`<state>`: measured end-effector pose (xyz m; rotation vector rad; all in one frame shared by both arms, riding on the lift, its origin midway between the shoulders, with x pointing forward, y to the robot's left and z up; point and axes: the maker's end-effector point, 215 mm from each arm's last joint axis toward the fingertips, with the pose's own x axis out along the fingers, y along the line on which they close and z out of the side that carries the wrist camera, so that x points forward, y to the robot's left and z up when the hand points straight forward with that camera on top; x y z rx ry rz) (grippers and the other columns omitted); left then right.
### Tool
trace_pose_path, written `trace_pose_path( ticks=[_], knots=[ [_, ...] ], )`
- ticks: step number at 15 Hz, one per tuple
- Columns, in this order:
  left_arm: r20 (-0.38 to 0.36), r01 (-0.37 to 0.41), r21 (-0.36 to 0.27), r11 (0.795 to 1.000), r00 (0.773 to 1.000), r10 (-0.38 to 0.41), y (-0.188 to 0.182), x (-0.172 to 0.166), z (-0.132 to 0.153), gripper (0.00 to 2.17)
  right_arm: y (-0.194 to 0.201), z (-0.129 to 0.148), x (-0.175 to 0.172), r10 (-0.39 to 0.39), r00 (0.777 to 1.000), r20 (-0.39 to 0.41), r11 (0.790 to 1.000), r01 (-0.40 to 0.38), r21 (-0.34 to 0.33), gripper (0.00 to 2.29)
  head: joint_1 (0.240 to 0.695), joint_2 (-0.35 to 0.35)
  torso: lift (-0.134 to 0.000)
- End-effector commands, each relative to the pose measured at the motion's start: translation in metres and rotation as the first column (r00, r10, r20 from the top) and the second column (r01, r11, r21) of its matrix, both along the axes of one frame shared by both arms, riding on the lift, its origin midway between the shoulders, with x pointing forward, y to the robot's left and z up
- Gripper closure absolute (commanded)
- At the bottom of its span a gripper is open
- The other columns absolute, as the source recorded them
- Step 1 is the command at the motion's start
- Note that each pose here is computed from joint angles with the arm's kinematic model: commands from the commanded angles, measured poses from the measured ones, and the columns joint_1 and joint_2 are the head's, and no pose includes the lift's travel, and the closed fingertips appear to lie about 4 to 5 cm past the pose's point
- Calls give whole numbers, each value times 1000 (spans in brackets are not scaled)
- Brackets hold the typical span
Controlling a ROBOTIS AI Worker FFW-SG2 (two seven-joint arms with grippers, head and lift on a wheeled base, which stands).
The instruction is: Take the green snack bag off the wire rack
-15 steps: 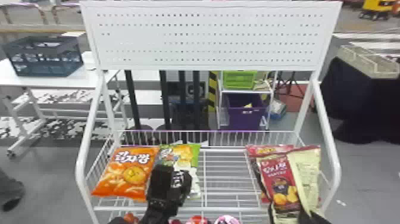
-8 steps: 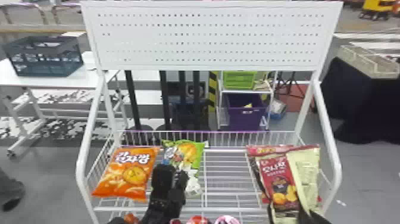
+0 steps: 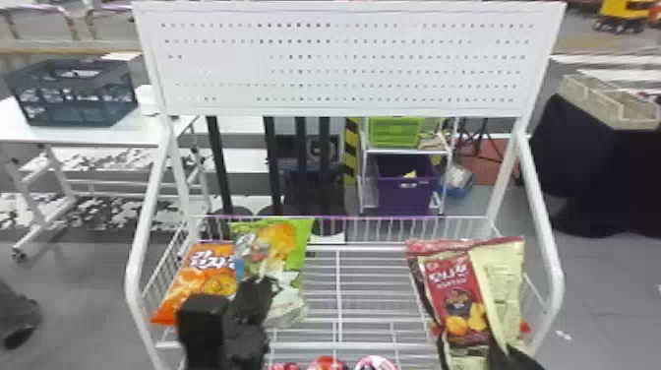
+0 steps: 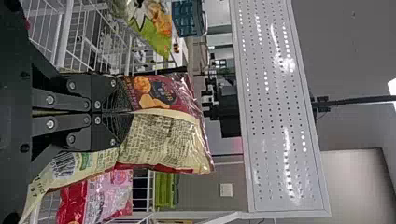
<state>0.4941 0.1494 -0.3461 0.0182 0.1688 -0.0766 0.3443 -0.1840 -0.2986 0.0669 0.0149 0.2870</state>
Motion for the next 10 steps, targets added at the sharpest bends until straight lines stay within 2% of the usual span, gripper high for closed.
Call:
trace_pose_path(
  ticks=[1, 2, 5, 10],
  knots=[
    [73, -53, -6, 999, 996, 53, 37, -33, 27, 1892, 2, 2, 0, 3, 1000, 3, 1000, -3, 4, 2243, 499, 0, 0],
    [101, -80, -25, 997, 992, 82, 53, -49, 35, 1892, 3, 3, 0, 4, 1000, 4, 1000, -4, 5, 2243, 499, 0, 0],
    [150, -129, -28, 991, 980, 132, 96, -89, 56, 1892, 7, 4, -1, 11, 1000, 6, 1000, -11, 8, 2243, 499, 0, 0],
    [274, -192, -28, 981, 942, 193, 162, -144, 94, 1892, 8, 9, -9, 14, 1000, 19, 1000, -14, 10, 2243, 499, 0, 0]
  ],
)
